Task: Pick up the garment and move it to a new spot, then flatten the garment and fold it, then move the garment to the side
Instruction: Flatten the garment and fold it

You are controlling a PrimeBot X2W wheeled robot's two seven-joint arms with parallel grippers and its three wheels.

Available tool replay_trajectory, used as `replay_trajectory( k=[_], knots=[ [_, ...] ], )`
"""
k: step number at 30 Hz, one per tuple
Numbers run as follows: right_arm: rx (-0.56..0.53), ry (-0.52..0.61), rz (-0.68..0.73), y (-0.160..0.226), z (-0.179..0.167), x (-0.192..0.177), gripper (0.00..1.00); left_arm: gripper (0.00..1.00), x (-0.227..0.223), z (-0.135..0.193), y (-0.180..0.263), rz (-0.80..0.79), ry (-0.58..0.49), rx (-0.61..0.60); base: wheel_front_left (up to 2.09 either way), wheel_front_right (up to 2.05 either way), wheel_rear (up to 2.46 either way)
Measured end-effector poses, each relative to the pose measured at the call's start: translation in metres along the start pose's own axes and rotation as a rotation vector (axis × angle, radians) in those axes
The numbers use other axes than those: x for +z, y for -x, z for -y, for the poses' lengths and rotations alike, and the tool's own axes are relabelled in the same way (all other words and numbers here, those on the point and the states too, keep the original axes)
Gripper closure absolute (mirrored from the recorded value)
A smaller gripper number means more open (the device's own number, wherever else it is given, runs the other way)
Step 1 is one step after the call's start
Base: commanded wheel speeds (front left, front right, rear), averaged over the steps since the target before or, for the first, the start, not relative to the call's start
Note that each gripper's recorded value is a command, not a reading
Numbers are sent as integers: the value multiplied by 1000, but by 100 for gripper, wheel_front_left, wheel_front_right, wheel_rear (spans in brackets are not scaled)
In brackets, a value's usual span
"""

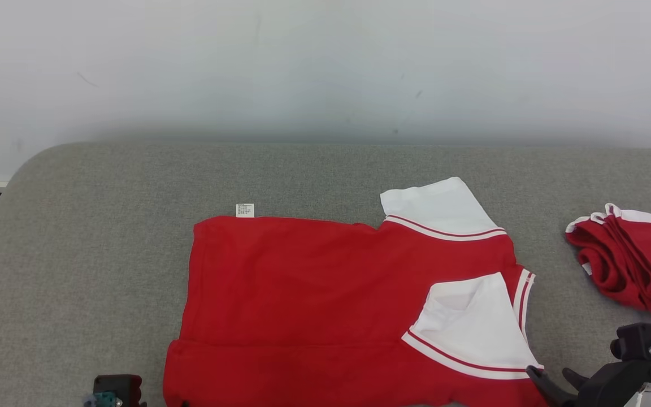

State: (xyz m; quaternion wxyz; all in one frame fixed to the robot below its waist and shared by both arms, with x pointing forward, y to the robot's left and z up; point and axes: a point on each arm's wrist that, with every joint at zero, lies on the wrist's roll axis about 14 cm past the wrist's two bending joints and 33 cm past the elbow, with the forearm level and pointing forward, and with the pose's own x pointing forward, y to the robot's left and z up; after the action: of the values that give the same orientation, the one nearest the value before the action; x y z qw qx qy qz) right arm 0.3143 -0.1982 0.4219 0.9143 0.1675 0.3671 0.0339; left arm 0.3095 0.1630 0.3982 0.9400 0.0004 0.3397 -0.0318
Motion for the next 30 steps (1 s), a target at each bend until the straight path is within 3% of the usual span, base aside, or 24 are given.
replay_trajectory(
  k=[21,22,23,24,25,26,27,30],
  knots=[
    [-34,-36,-93,-20,5,-32,0,0,0,11,-22,-28,34,-61,0,0,0],
    [-34,-36,-96,-21,5,-32,3,5,-1,12,-23,-36,37,-63,0,0,0],
    [-34,-36,-100,-22,5,-33,18,22,-3,12,-24,-46,37,-66,0,0,0],
    [-35,-37,-107,-23,5,-35,53,56,-5,13,-24,-54,33,-71,0,0,0],
    [-34,-38,-112,-23,5,-36,68,69,-5,13,-25,-59,32,-72,0,0,0],
    [-33,-38,-117,-24,4,-37,84,100,-5,13,-26,-60,32,-74,0,0,0],
    [-30,-37,-122,-25,3,-37,99,100,-6,15,-27,-65,33,-83,0,0,0],
    [-25,-34,-126,-26,1,-37,100,100,-9,16,-27,-80,35,-92,0,0,0]
  ],
)
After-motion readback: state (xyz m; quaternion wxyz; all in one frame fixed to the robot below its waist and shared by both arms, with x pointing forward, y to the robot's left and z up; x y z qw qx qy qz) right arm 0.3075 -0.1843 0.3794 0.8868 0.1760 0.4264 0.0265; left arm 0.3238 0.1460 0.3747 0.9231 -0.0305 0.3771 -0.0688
